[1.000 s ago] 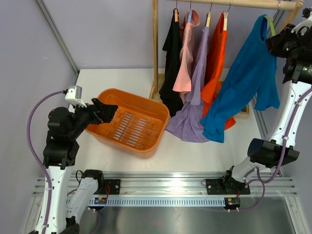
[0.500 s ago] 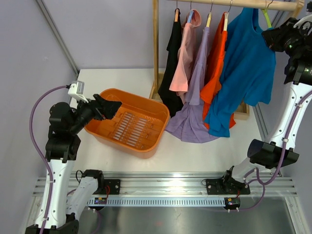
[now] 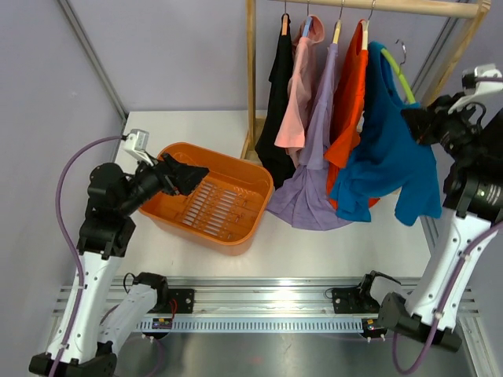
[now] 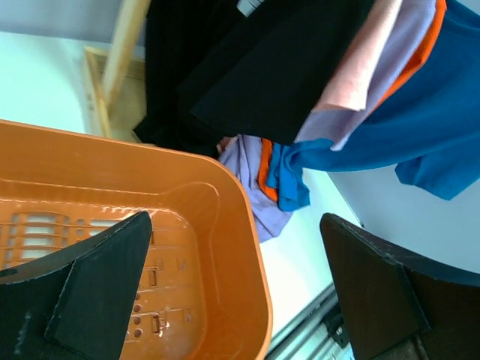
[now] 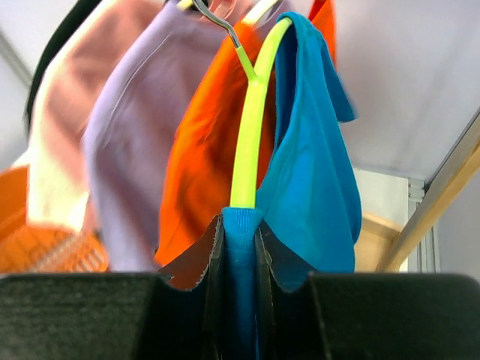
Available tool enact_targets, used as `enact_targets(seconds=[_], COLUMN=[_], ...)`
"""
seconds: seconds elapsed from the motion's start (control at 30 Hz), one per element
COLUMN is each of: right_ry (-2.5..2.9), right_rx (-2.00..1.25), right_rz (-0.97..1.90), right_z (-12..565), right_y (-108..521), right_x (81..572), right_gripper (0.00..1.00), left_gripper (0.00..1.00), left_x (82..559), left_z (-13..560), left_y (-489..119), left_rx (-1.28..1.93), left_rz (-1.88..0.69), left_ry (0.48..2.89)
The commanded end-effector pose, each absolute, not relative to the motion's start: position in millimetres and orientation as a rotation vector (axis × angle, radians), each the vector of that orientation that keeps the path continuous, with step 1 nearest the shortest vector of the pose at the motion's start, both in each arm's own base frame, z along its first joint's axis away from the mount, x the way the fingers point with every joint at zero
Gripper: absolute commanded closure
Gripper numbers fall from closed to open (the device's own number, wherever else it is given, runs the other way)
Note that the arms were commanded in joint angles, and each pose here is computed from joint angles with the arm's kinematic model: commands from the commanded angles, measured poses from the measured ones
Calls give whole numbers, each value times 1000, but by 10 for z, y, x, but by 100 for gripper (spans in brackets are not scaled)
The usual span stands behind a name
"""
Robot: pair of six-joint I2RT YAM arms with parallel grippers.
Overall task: Remove the t-shirt from the hanger
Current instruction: Grab a hanger with a tshirt on it with the right arm
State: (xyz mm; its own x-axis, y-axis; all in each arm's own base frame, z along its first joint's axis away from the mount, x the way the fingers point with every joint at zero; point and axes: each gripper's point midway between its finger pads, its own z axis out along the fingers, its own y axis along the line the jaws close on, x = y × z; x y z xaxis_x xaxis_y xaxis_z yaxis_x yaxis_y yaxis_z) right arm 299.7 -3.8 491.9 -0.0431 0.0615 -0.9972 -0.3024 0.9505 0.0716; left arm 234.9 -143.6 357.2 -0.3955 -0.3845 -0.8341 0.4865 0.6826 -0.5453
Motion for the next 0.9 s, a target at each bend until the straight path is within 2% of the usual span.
enact_targets(seconds=[0.0, 0.13, 0.2, 0.5, 0.7, 0.87], right_ry=[1611, 1786, 1747, 1411, 1138, 1034], right_rx=[-317, -305, -285, -39, -227, -434], right_rz=[253, 289, 256, -15, 65, 192], right_z=[4708, 3959, 3935, 4969, 5772, 6036], right_y=[99, 174, 190, -173, 290, 773], right_x=[2721, 2442, 2349, 2223, 1867, 1527], right_gripper=[100, 100, 100, 100, 100, 100], left_gripper=[1, 1, 1, 1, 1, 1], left_x=[2395, 2406, 2400, 2336, 2345, 2344], left_z=[3672, 3643, 3638, 3832, 4117, 4296], left_y=[-1636, -1822, -1901, -2187, -2332, -2334], left_rx=[141, 188, 203, 258, 258, 251], left_rz=[-980, -1001, -1018, -1090, -1149, -1152], left_ry=[1713, 1732, 1733, 1711, 1648, 1609])
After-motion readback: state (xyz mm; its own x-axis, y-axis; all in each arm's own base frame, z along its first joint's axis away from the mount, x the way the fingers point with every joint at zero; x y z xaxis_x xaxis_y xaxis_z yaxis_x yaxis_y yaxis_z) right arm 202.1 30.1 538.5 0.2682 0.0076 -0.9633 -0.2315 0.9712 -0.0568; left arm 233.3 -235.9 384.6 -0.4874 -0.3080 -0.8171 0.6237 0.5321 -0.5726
